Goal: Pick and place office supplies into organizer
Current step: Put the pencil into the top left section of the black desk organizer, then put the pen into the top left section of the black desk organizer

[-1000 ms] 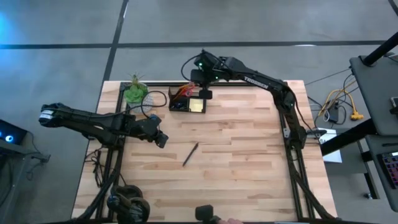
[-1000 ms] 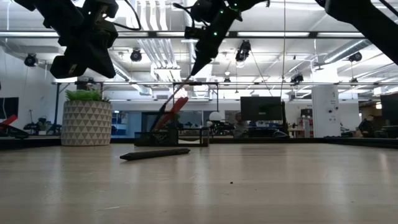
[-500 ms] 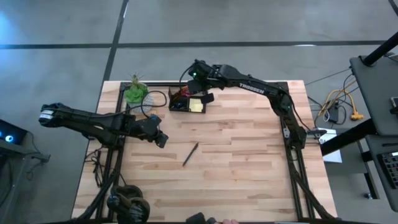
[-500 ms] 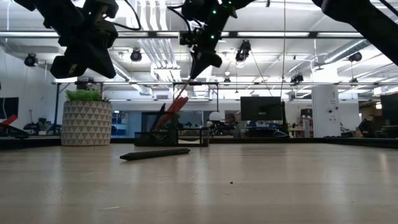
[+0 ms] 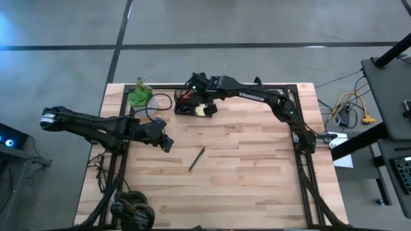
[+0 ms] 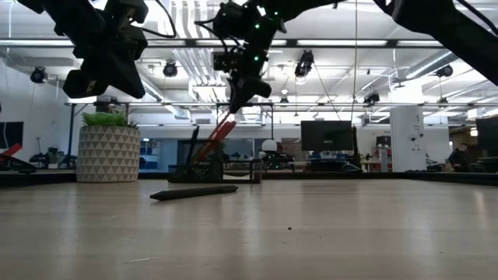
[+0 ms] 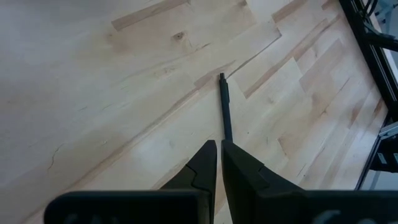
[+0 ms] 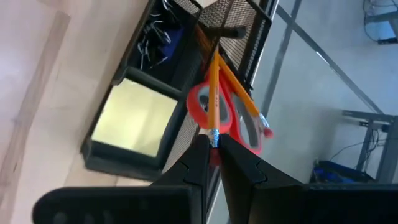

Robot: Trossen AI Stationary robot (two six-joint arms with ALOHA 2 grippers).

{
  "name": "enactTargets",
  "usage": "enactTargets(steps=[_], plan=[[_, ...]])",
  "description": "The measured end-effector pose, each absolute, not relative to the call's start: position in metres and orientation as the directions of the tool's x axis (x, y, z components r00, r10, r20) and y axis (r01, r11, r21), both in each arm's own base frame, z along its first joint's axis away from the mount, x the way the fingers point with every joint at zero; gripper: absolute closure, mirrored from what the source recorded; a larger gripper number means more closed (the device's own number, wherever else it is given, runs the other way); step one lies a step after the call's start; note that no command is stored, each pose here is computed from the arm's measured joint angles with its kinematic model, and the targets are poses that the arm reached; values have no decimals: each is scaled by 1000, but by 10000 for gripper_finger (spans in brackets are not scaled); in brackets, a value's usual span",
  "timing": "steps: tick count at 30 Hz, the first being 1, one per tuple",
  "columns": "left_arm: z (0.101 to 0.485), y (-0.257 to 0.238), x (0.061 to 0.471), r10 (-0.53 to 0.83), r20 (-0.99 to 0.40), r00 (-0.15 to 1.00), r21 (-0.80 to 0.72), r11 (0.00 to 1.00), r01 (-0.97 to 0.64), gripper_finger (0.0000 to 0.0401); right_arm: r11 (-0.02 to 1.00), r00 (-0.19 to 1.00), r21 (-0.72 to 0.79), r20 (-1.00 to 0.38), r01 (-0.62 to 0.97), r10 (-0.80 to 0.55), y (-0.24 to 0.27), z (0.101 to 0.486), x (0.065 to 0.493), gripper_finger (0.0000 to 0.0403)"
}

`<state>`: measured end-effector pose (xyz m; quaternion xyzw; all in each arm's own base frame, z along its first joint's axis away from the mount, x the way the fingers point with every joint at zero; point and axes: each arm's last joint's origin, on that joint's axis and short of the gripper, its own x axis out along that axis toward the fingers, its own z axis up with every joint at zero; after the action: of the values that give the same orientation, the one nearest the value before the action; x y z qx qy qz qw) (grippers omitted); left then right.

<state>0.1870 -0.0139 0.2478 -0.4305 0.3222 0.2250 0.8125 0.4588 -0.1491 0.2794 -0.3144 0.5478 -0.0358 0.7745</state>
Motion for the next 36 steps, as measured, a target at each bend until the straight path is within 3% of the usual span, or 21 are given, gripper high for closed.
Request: enactTargets(steps=[11,23,28,30,33,36], plan=[[247,-14,187,88,-720,688,-551,529,-645,393,807,484,-558,-770,-194,-416,-153,282,481,370],[245,-14,186,90,-727,681,-534,550,-642,393,821,452,-564,-757,-86,-472,-155,280,481,283],[245,-14,186,91,-727,681,-533,551,-643,393,876,361,-481,-814,19,-455,-150,283,467,250],[245,-14,186,91,-727,680,-533,551,-643,393,919,297,-393,-875,24,-382,-142,282,457,243],[245,-14,186,91,-727,680,-531,554,-641,393,990,245,-137,-961,-16,-129,-124,277,448,242],[245,-14,186,90,-725,682,-523,571,-632,393,994,238,40,-969,-101,63,-101,272,450,248]])
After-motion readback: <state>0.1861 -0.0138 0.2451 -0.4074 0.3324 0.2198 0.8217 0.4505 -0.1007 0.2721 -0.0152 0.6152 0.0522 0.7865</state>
